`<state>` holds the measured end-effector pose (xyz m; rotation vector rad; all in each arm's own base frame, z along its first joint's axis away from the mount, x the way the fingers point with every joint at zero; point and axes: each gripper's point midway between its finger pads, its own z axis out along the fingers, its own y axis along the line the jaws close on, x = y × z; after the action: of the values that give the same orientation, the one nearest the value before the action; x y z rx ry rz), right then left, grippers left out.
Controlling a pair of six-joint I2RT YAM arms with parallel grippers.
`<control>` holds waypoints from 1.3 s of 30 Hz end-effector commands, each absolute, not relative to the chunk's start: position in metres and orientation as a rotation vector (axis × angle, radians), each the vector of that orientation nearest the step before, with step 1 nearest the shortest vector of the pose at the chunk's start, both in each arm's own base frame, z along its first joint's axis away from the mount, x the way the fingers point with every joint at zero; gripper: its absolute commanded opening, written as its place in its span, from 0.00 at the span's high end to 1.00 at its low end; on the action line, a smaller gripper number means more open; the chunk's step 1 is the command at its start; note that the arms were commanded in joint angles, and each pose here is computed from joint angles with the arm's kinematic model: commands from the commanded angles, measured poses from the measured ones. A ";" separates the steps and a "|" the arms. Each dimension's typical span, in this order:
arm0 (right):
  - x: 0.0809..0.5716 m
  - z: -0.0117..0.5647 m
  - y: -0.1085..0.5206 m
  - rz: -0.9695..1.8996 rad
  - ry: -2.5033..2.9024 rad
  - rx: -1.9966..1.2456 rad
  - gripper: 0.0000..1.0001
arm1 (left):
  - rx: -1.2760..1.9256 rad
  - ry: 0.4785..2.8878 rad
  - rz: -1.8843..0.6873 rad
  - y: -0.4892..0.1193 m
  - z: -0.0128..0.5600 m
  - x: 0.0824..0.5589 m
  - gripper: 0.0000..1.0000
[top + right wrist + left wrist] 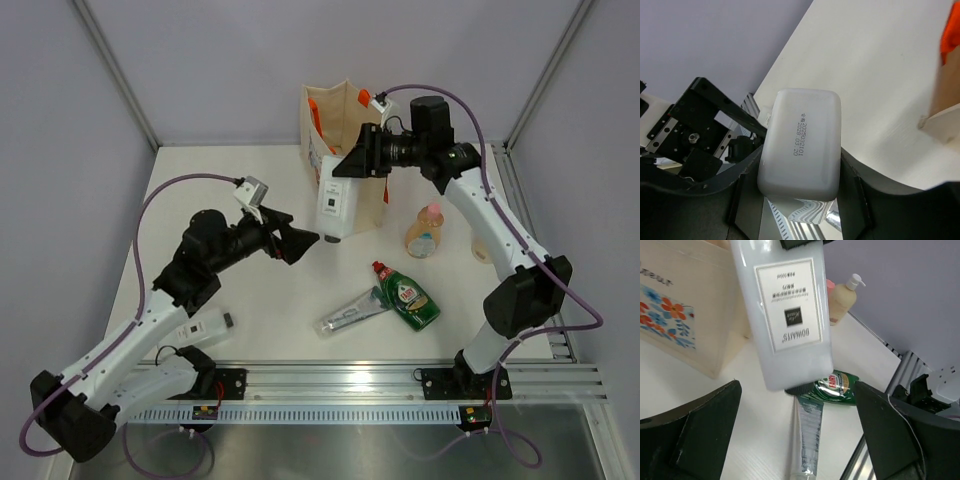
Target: Place the personal care products into the canvas bag
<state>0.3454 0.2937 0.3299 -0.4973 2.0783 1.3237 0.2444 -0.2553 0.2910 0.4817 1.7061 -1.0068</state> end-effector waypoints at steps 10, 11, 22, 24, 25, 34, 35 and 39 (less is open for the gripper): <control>0.465 0.488 0.241 1.045 1.588 -0.449 1.00 | 0.048 1.782 -0.737 -0.170 0.287 0.237 0.01; 0.480 0.479 0.241 1.024 1.593 -0.438 1.00 | 0.018 1.825 -0.729 -0.166 0.272 0.234 0.01; 0.572 0.449 0.231 0.751 1.485 -0.426 1.00 | -0.383 1.821 -0.777 -0.125 0.235 0.210 0.01; 0.583 0.407 0.235 0.712 1.566 -0.486 1.00 | -0.479 1.834 -0.775 -0.117 0.223 0.207 0.01; 0.580 0.393 0.240 0.734 1.586 -0.533 1.00 | -0.547 1.826 -0.740 -0.108 0.218 0.208 0.01; 0.529 0.297 0.269 0.751 1.782 -0.863 0.82 | -0.889 1.989 -0.564 -0.085 0.177 0.200 0.01; 0.526 0.279 0.270 0.766 1.846 -0.858 0.70 | -0.921 2.028 -0.519 -0.081 0.174 0.195 0.01; 0.528 0.265 0.271 0.734 1.934 -0.817 0.17 | -0.998 2.182 -0.365 -0.082 0.157 0.188 0.01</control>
<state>0.5317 0.2591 0.1927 -0.7620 2.1140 0.7577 0.1910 -0.0927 0.1556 -0.8631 2.1566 -0.4780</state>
